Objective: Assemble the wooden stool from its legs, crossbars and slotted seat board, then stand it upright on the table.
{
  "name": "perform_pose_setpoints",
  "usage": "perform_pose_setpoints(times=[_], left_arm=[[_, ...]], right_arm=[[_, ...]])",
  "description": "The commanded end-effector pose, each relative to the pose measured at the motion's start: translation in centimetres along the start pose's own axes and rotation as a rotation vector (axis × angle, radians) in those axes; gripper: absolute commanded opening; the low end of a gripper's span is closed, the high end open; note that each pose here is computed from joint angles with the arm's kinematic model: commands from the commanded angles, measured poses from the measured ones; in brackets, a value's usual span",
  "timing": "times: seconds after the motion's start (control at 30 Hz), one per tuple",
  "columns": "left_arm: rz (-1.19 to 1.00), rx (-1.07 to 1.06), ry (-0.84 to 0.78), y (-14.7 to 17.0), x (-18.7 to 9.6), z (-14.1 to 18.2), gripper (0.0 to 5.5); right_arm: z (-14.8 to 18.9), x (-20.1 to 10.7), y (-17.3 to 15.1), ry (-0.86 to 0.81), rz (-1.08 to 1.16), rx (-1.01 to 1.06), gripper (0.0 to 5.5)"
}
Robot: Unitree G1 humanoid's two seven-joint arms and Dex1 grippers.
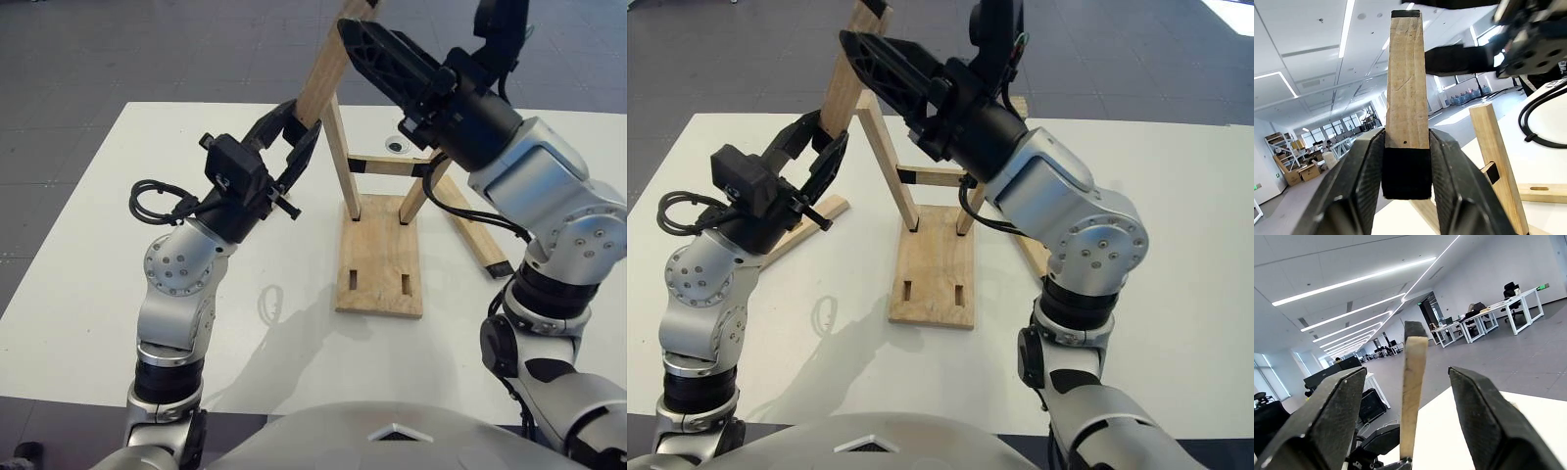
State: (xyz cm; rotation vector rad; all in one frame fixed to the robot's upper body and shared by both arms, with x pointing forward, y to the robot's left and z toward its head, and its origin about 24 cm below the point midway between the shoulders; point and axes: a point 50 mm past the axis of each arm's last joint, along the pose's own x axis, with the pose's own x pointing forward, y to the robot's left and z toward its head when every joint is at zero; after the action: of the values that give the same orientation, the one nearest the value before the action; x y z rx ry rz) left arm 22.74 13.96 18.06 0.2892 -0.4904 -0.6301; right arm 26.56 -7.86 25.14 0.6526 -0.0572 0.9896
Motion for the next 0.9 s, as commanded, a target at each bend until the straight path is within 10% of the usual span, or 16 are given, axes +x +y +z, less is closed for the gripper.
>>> perform_pose_setpoints(times=[0.03, 0.47, 0.7, 0.9], left_arm=[[-0.029, 0.018, -0.003, 0.05, -0.1, -0.12, 1.34], [-0.046, 0.062, -0.049, 0.62, 0.46, 0.36, 1.34], [-0.075, 0.095, -0.058, 0.42, 0.7, 0.46, 1.34], [-0.077, 0.118, -0.033, 0.88, 0.47, -0.24, 2.41]], right_arm=[[0.74, 0.74, 0.42, -0.032, 0.047, 0.074, 2.89], [0.64, -0.08, -0.38, 0.047, -0.029, -0.019, 0.43], [0.47, -0.08, 0.0, 0.05, -0.016, -0.022, 0.39], [0.76, -0.1, 0.58, 0.037, 0.024, 0.038, 0.39]])
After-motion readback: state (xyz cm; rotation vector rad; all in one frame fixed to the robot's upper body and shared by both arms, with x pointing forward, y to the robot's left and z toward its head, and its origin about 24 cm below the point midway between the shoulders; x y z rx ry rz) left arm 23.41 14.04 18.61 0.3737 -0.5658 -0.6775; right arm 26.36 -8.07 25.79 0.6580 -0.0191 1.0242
